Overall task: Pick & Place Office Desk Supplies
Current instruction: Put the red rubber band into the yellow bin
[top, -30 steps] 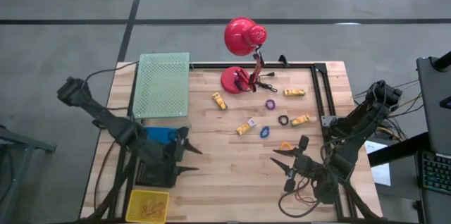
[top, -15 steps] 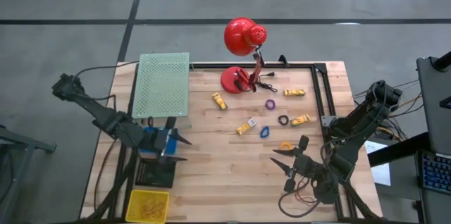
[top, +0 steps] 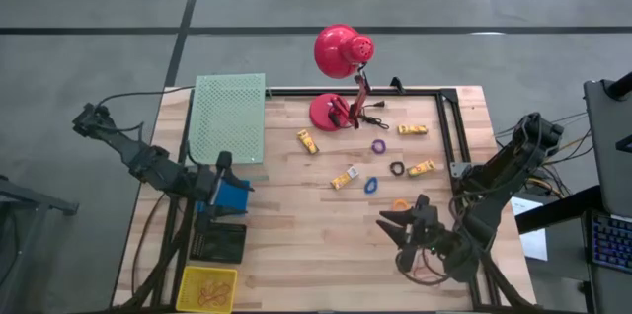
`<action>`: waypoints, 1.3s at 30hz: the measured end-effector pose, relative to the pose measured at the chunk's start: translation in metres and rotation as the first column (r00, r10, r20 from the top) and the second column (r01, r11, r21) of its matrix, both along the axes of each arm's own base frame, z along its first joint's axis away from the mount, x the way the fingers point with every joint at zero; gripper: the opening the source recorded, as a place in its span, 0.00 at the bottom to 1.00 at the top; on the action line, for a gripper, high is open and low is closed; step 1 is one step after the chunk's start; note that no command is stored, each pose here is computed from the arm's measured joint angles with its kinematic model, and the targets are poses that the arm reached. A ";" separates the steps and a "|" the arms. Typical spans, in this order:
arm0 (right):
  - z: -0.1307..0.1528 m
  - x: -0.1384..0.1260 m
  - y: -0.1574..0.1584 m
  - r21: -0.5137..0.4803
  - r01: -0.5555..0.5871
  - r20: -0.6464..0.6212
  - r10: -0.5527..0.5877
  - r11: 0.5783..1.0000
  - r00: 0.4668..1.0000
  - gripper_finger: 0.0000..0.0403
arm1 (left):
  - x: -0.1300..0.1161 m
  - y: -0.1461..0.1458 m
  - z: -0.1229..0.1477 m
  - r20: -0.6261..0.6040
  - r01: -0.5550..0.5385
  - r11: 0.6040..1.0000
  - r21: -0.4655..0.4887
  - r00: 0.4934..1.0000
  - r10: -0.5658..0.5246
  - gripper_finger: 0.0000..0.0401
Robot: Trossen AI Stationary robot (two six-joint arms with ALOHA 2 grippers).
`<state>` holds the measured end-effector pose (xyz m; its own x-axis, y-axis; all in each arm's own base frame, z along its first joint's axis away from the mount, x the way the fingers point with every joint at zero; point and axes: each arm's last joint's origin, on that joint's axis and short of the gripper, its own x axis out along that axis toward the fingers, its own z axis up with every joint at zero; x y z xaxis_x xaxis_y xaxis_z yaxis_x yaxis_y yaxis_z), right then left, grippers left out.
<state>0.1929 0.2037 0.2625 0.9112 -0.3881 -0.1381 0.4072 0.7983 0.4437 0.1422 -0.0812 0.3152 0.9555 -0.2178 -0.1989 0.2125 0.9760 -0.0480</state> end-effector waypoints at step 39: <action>0.128 0.020 0.073 -0.141 -0.296 -0.007 0.298 0.945 0.955 0.18 | -0.005 0.003 -0.018 -0.172 -0.003 0.997 0.076 0.985 0.016 0.63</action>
